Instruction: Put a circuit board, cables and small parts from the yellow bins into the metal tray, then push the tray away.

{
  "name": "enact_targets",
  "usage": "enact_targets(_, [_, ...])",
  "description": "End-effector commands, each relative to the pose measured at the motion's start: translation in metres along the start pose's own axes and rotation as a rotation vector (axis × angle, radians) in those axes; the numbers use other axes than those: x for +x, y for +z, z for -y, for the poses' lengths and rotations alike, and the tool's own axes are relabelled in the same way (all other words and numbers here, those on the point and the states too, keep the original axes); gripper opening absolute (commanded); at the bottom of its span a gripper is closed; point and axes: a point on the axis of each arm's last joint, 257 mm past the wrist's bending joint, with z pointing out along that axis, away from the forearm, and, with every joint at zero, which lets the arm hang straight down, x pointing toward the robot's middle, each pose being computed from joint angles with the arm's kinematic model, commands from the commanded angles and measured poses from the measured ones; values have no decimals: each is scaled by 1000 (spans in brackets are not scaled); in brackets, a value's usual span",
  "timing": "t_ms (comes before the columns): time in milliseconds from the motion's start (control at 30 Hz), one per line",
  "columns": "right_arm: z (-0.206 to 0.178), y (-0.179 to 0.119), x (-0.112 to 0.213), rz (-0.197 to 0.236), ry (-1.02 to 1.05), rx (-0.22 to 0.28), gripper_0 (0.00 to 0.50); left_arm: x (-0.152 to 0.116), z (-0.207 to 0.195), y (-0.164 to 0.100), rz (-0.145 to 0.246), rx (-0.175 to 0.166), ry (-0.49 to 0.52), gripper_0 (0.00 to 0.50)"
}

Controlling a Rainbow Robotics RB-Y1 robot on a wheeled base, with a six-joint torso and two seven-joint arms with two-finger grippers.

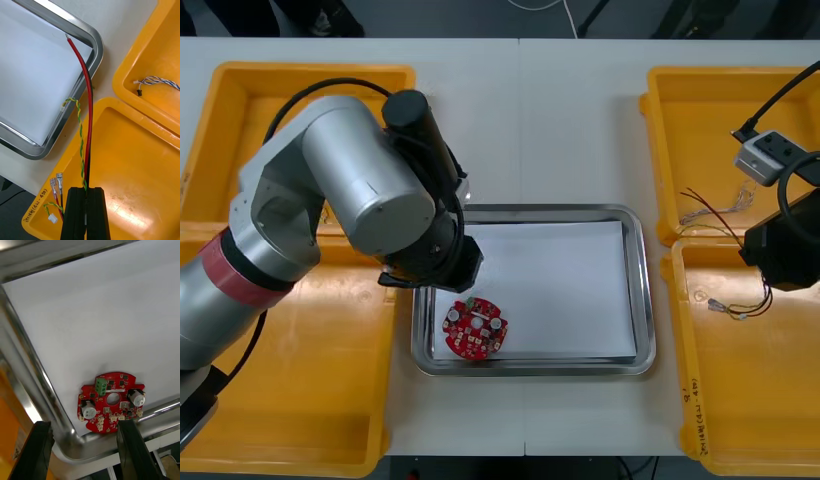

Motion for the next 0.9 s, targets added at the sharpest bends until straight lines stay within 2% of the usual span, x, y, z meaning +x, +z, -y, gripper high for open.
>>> enact_targets(33, [-14, -1, -12, 19, -161, 2, 0, -26, -18, -47, 71, -17, -97, 500])
enact_targets(100, [-20, 0, -15, 17, -193, -5, 0, -27, -27, -55, 75, -29, -105, 500])
enact_targets(233, [-28, 4, -22, 15, -321, -2, 0, -40, -38, -75, 128, -13, -109, 500])
enact_targets(367, [-38, 10, -27, 17, -431, -8, 0, -49, -57, -91, 169, -19, -99, 500])
enact_targets(500, [-49, 17, -33, 23, -522, -16, 0, -51, -78, -100, 185, -38, -129, 500])
enact_targets(700, [-66, 31, -48, 34, -673, -23, 0, -48, -119, -111, 203, -84, -193, 500])
enact_targets(900, [-74, 40, -51, 34, -813, -39, 0, -42, -149, -118, 215, -110, -240, 500])
